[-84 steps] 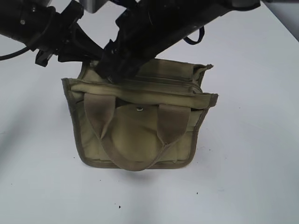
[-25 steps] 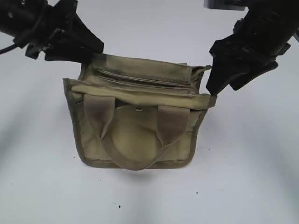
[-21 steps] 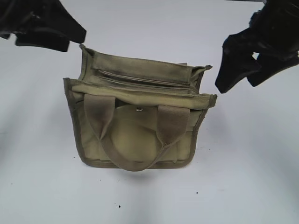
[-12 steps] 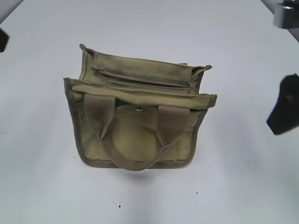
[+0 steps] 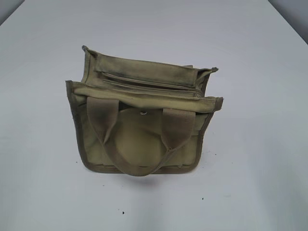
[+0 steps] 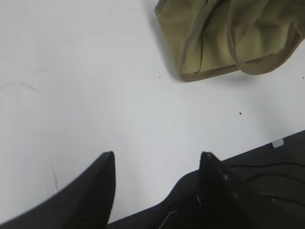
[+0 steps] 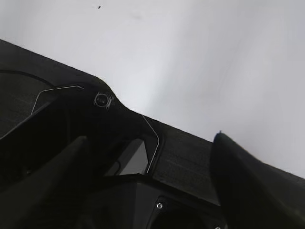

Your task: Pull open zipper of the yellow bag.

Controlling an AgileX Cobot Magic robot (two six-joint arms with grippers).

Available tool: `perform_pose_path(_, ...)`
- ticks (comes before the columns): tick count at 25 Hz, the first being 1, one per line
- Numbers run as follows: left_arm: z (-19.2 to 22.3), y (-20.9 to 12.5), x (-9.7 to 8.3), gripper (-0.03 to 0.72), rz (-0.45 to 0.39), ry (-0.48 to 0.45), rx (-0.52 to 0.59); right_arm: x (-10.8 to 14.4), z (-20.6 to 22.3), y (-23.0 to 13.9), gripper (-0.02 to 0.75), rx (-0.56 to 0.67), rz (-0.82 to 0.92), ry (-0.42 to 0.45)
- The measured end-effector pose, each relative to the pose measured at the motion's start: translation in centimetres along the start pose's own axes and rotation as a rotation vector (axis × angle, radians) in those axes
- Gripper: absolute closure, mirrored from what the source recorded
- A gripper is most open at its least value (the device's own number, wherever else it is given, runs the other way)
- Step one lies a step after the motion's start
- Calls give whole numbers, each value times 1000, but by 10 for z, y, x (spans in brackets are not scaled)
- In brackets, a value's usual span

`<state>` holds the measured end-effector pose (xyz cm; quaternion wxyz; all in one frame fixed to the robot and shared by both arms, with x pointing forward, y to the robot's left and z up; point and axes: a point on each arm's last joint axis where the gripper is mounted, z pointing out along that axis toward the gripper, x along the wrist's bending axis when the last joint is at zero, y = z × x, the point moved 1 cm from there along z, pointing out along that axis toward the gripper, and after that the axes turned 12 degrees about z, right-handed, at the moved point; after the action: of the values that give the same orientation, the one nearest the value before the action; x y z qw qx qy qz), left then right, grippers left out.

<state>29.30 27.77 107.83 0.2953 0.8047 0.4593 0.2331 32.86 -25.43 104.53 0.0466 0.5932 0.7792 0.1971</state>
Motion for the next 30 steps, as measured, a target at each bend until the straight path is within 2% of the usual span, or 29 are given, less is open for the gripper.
perform_pose_path(5, -10, -41, -11, 256, 16, 40, -130, -5, 2, -33, 144, -83, -20, -23)
perform_pose_path(8, -20, -49, -13, 256, 28, 75, -217, -6, -3, -42, 144, -161, -30, -28)
perform_pose_path(12, -22, -52, -12, 256, 37, 112, -272, -7, -5, -46, 144, -287, -40, -23)
perform_pose_path(30, -17, -52, -10, 264, 40, 128, -277, -7, -3, -46, 155, -301, -42, -25)
